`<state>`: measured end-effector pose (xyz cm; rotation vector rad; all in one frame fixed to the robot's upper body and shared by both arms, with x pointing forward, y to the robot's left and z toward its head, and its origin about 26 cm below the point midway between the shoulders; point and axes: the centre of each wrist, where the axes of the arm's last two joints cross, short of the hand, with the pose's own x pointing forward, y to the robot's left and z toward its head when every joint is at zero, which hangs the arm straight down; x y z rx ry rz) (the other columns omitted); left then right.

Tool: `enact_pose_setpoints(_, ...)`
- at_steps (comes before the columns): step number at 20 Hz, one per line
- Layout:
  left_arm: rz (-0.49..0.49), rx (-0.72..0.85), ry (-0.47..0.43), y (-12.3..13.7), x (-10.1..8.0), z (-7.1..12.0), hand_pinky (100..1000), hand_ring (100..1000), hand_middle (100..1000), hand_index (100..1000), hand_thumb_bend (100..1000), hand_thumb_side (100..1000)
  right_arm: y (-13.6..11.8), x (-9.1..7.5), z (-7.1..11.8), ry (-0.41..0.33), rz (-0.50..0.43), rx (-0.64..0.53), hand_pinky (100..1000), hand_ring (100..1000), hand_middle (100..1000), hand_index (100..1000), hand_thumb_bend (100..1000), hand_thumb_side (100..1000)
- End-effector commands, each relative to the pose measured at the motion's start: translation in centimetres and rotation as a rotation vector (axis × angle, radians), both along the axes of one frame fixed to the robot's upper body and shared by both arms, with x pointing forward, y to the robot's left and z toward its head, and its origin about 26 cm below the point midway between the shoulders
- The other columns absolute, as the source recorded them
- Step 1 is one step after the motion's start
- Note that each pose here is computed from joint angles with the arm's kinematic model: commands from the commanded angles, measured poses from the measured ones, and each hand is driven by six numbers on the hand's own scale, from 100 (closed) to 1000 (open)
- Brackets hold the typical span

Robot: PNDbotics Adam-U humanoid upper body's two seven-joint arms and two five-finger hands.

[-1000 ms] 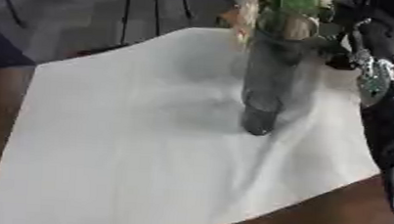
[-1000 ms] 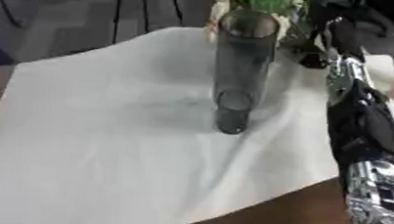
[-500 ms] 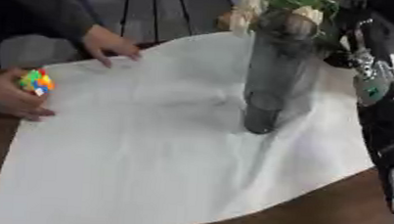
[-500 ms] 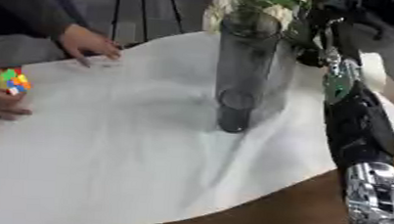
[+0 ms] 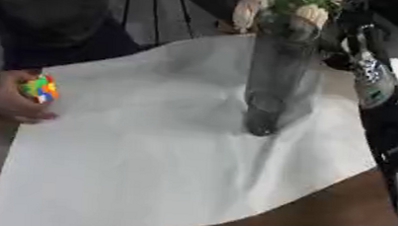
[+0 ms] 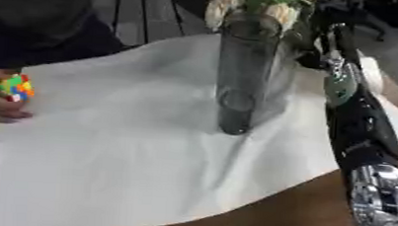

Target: Arrange flowers into the vase.

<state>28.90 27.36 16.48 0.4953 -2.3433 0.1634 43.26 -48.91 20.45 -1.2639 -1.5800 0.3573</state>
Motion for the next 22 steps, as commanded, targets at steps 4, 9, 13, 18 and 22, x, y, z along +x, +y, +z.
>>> enact_pose_setpoints(4,0.013,0.025,-0.021,0.5,-0.2,0.6,717,668,645,833,522,967,-2.1,-1.3,3.2,-0.084,-0.025,0.041,100,100,100,100,218,100)
enact_pose_setpoints(9,0.015,0.026,-0.022,0.5,-0.2,0.6,718,668,645,833,522,967,-2.6,-1.8,3.7,-0.12,-0.027,0.089,100,100,100,100,204,100)
enact_pose_setpoints(13,0.017,0.027,-0.024,0.5,-0.2,0.7,718,668,644,833,523,967,-3.0,-2.0,3.6,-0.141,-0.026,0.124,100,100,100,117,214,100)
enact_pose_setpoints(18,0.019,0.029,-0.025,0.5,-0.2,0.7,719,668,644,833,522,967,-3.4,-2.3,3.5,-0.154,0.0,0.158,100,100,100,137,230,109)
enact_pose_setpoints(22,0.02,0.03,-0.026,0.5,-0.2,0.7,719,667,644,833,522,967,-3.6,-2.3,3.3,-0.162,0.014,0.175,100,100,100,141,232,115)
